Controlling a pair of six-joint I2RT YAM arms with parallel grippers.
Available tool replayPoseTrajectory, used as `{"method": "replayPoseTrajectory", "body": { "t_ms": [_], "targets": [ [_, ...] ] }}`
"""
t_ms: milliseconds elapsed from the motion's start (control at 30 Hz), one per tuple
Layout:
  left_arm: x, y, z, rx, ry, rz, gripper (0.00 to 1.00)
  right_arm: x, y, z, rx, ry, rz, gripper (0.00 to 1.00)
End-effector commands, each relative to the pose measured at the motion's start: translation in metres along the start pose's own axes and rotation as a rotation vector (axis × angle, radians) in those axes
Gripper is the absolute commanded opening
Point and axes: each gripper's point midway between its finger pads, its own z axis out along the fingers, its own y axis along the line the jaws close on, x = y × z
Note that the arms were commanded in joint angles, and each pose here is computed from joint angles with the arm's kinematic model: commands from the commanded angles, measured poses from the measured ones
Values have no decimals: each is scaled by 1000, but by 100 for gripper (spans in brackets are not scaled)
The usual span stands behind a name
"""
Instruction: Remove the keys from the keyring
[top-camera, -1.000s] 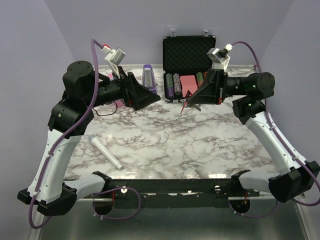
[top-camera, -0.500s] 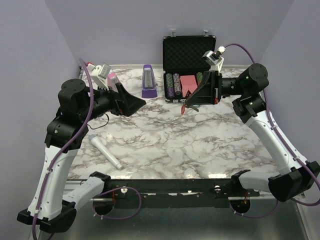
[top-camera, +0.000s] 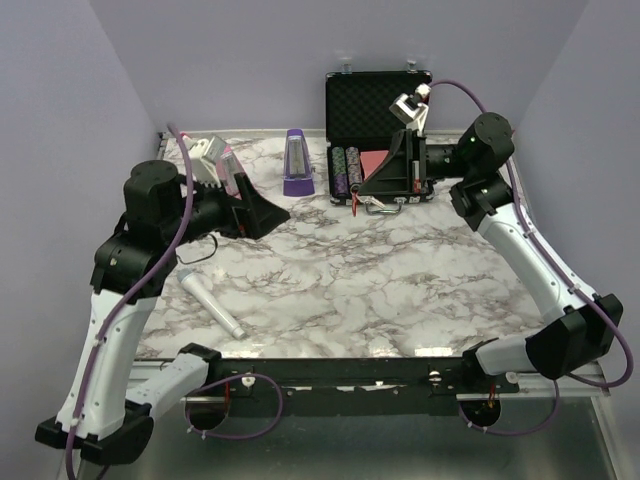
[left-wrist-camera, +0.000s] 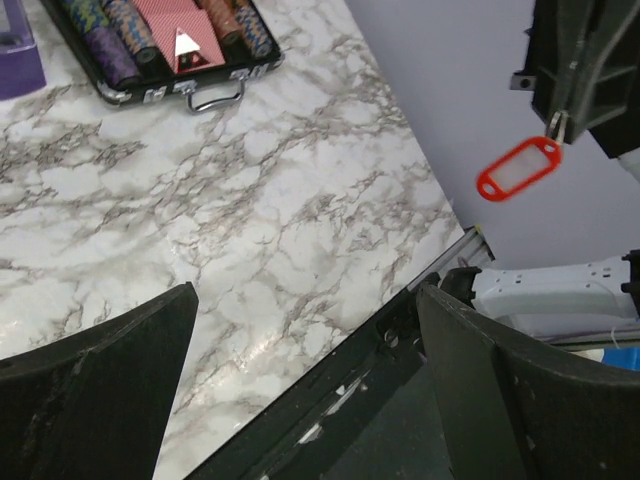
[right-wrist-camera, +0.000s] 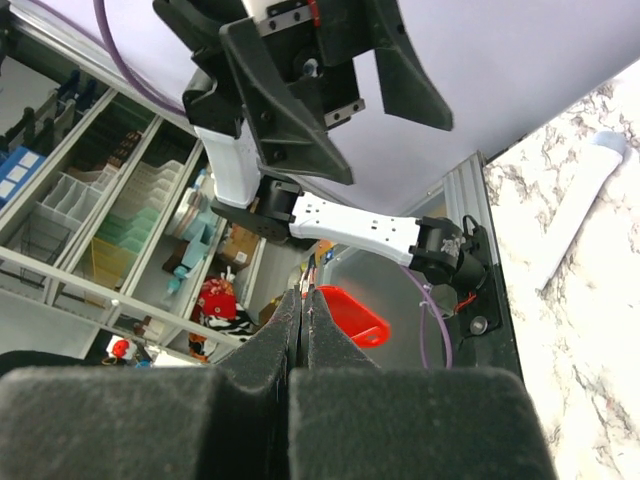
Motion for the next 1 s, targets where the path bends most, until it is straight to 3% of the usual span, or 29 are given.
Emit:
{"method": "replayPoseTrajectory", "body": {
  "t_ms": [0,233,433,767,967],
  "targets": [
    [7,29,8,-141,72,-39,99,4,-16,4,-34,36,-24,1],
    [11,38,25,-154,168,-72,99,6,-26,3,-40,-37,-77,1],
    [-8,-1,31,53,142,-40,98,4,-18,3,-111,-73,-86,1],
    [-54,-83,22,478,53,25,74,1,23,-2,-337,-58,-122,1],
    [-55,-91,28,545,62,37,61,-5,28,5,-327,-20,-144,1]
  ]
}}
